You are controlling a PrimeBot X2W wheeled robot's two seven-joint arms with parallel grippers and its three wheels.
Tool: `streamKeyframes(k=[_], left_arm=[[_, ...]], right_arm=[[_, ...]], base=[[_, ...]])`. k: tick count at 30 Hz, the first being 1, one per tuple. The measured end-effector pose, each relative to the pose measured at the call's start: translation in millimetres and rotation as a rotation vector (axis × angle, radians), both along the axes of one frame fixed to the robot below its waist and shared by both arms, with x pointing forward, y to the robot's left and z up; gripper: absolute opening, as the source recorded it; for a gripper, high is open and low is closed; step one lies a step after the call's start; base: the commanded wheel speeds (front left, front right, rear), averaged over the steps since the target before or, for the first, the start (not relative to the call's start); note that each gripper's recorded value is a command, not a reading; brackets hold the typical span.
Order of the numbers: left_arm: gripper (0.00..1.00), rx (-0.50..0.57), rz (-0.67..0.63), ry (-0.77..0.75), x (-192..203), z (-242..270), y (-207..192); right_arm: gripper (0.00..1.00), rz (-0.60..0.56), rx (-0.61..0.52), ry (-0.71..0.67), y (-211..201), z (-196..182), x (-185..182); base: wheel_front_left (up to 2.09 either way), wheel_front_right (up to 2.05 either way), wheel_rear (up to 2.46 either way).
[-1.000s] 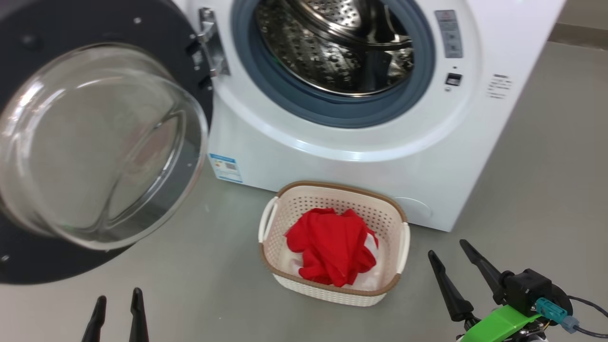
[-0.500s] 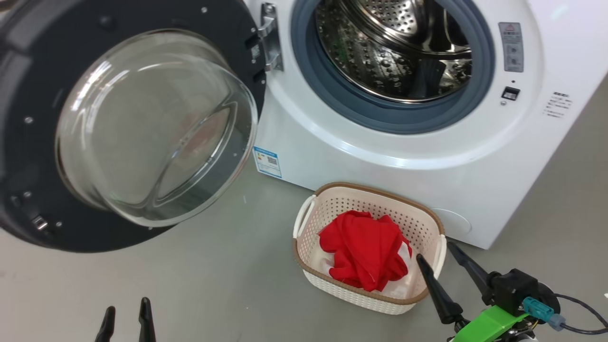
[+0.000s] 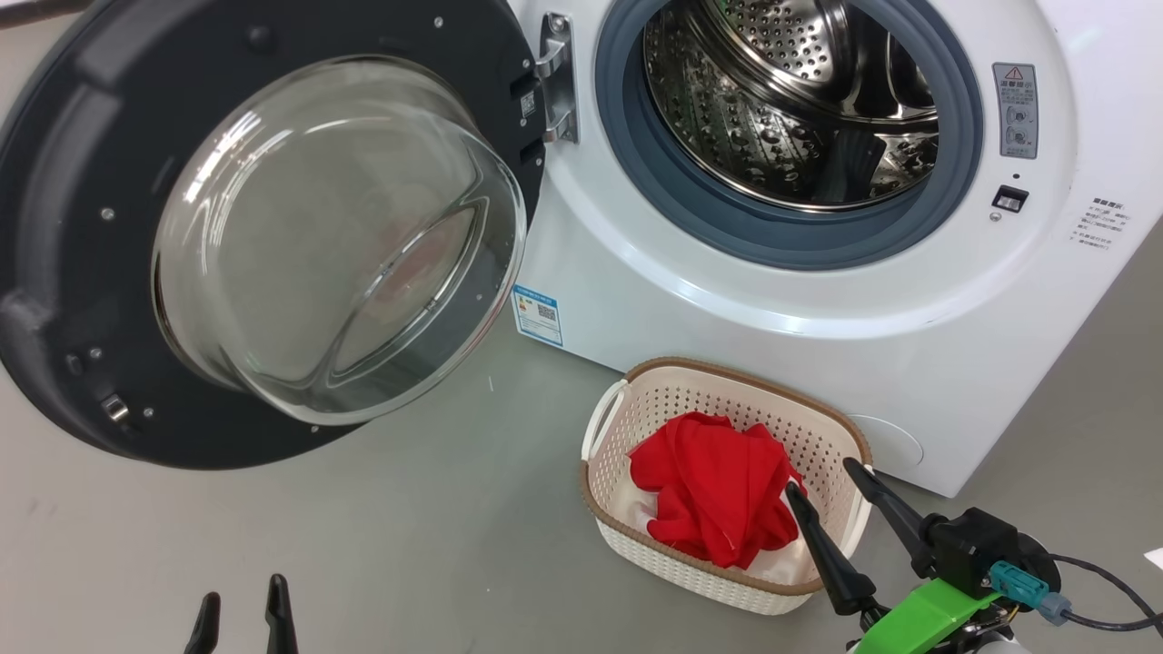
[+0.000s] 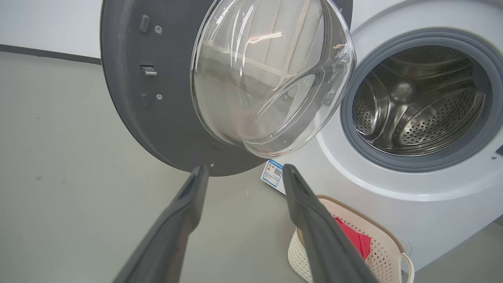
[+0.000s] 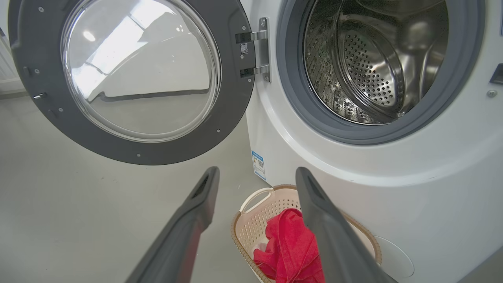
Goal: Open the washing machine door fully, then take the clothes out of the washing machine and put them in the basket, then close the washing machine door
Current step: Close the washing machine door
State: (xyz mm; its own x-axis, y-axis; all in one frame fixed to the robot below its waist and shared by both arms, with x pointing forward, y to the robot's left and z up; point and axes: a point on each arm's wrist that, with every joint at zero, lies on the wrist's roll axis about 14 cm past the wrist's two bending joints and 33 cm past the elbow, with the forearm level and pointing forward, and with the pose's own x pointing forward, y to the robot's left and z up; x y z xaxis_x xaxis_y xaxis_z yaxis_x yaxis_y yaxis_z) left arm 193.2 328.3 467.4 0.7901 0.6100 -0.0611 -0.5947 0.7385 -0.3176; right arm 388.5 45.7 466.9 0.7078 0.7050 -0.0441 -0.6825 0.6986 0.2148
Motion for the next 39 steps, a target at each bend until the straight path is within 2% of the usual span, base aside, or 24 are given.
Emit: streamKeyframes(k=[27,28,29,30,31,35,39], left_arm=[[1.0,0.0,0.0,-0.019,2,5,0],[0.79,0.0,-0.001,-0.02,2,5,-1],[0.44,-0.002,-0.001,-0.023,2,5,-1],[0.15,-0.008,0.0,-0.029,3,6,-1],[0.0,-0.015,0.001,-0.038,3,7,0],[0.0,-0.011,0.008,-0.096,4,21,6],[0.0,0.077,0.031,-0.198,9,61,28]], right_arm=[[1.0,0.007,0.005,0.004,2,1,-5],[1.0,0.006,0.005,0.004,2,1,-5],[1.0,0.006,0.005,0.003,2,1,-5],[1.0,0.005,0.005,0.003,1,1,-5],[1.0,0.004,0.005,0.003,1,1,-5],[1.0,0.006,0.006,0.005,2,1,-5],[1.0,0.007,0.01,0.012,3,-1,-4]], base=[[0.0,0.0,0.0],[0.0,0.0,0.0],[0.0,0.0,0.0],[0.0,0.0,0.0],[0.0,0.0,0.0],[0.0,0.0,0.0],[0.0,0.0,0.0]])
